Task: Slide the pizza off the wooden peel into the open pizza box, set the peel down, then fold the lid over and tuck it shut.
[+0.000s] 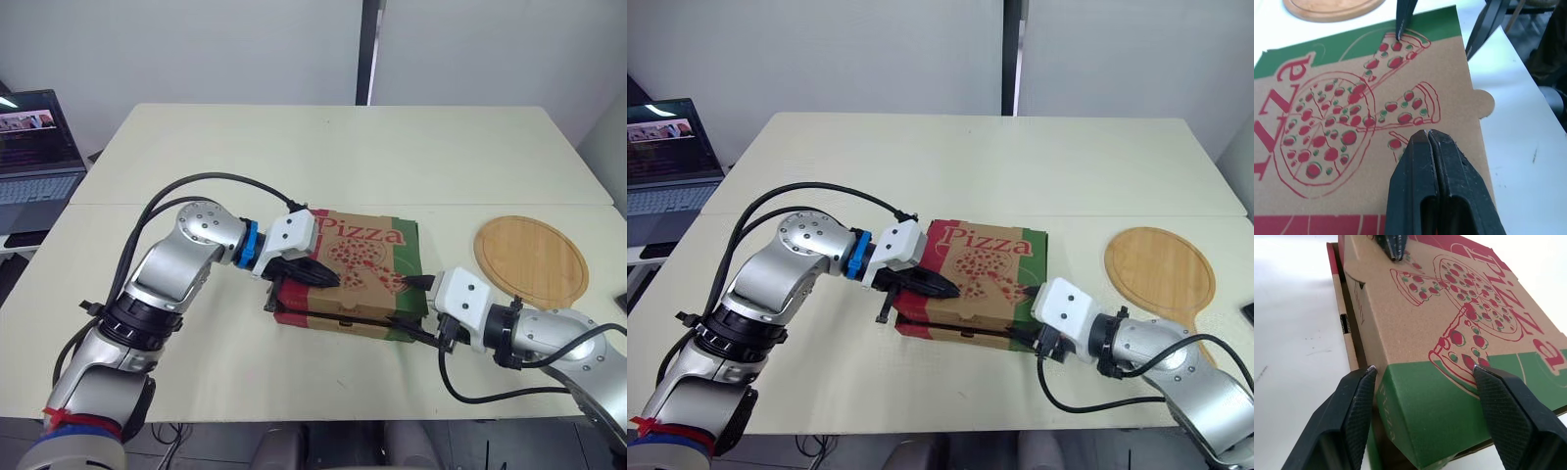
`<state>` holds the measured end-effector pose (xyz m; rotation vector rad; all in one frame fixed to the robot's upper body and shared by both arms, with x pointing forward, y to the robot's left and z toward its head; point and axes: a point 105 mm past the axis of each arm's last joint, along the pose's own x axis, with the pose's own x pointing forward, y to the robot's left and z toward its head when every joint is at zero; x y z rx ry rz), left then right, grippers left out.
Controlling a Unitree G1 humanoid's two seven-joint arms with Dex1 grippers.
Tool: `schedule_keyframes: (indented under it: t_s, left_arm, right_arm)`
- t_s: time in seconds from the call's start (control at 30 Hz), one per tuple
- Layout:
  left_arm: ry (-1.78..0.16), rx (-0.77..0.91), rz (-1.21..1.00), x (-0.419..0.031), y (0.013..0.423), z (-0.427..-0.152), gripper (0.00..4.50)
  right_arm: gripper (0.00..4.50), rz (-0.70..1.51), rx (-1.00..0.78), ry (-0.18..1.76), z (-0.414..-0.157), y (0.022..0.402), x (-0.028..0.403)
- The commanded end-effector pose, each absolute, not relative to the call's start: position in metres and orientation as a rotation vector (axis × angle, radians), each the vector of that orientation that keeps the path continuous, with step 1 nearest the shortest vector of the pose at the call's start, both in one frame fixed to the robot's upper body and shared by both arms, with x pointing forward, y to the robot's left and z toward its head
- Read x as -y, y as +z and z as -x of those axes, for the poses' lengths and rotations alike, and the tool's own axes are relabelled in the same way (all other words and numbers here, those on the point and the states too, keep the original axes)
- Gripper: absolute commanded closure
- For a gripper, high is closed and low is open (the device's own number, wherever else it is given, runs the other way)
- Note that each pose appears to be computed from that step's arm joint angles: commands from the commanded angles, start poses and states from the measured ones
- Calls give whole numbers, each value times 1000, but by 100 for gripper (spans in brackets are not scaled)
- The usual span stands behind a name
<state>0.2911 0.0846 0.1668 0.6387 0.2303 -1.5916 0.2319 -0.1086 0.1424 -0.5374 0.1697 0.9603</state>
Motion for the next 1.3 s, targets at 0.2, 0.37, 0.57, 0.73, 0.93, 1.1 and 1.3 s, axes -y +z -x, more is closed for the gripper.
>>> schedule_keyframes:
  t_s: [0.2, 0.37, 0.57, 0.73, 0.93, 1.1, 1.3]
  left_arm:
    - [-1583, -247, -691, -87, 158, -291, 450]
    - [-1574, -239, -687, -86, 159, -293, 450]
    - [-1564, -233, -684, -87, 162, -295, 450]
    - [-1555, -230, -680, -87, 163, -296, 450]
    - [-1548, -221, -676, -86, 164, -296, 450]
    - [-1545, -218, -672, -85, 165, -296, 450]
    - [-1543, -215, -668, -85, 165, -296, 450]
  right_arm:
    - [114, 409, -152, 884, -219, 164, 134]
    - [114, 348, -229, 763, -224, 158, 175]
    - [305, 448, -263, 786, -230, 131, 171]
    - [445, 431, -220, 857, -237, 125, 150]
    - [445, 340, -194, 930, -235, 133, 133]
    - [445, 216, -219, 948, -232, 135, 127]
    - [445, 190, -302, 935, -227, 118, 130]
